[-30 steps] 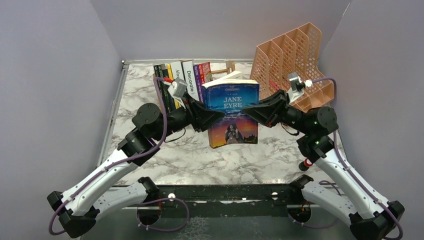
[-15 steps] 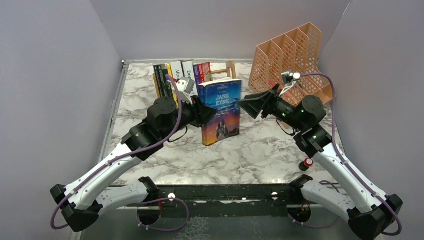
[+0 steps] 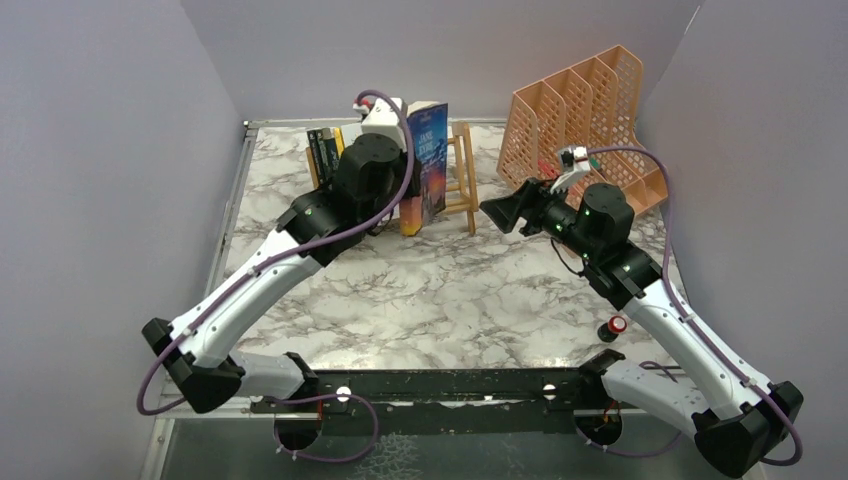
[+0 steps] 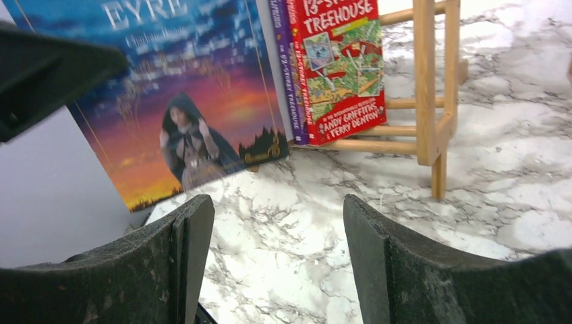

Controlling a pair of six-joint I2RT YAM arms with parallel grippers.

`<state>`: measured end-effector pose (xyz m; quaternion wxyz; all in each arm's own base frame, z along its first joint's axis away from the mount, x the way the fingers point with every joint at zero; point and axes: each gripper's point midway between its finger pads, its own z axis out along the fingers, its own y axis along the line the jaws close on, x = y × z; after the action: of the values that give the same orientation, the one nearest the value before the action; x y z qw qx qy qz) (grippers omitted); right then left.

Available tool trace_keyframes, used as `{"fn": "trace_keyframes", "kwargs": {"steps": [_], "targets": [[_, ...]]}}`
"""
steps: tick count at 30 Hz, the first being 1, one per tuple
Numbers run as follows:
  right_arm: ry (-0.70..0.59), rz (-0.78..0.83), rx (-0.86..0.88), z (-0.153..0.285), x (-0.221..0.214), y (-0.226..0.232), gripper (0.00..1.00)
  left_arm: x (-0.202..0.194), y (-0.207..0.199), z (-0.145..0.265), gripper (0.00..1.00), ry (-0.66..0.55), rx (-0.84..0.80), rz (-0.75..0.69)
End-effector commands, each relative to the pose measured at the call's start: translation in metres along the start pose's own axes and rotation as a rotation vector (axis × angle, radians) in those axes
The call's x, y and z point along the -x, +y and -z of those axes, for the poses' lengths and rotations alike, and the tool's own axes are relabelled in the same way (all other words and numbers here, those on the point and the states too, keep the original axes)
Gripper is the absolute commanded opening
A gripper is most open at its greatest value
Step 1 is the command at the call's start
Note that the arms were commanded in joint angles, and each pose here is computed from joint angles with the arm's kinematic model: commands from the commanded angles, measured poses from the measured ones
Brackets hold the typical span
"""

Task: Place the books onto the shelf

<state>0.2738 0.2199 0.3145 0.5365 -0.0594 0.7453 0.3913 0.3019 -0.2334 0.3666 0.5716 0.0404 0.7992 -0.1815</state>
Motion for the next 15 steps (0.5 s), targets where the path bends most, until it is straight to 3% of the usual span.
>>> {"fn": "trace_keyframes", "kwargs": {"steps": [1,5,9,15], "targets": [[-0.008,0.014,-0.087,0.004,0.001,-0.015,0.74,0.081,-0.02,-0.017,0.0,-0.236,0.004,0.075],[0.001,0.008,-0.121,0.007,-0.004,-0.022,0.74,0.084,-0.012,-0.055,0.0,-0.245,0.075,0.113],[0.011,0.004,-0.133,0.009,-0.008,-0.025,0.74,0.087,-0.01,-0.09,0.0,-0.232,0.036,0.176],[0.025,-0.01,-0.136,0.008,-0.014,-0.027,0.74,0.066,0.014,-0.132,0.0,-0.182,0.099,0.242]]}}
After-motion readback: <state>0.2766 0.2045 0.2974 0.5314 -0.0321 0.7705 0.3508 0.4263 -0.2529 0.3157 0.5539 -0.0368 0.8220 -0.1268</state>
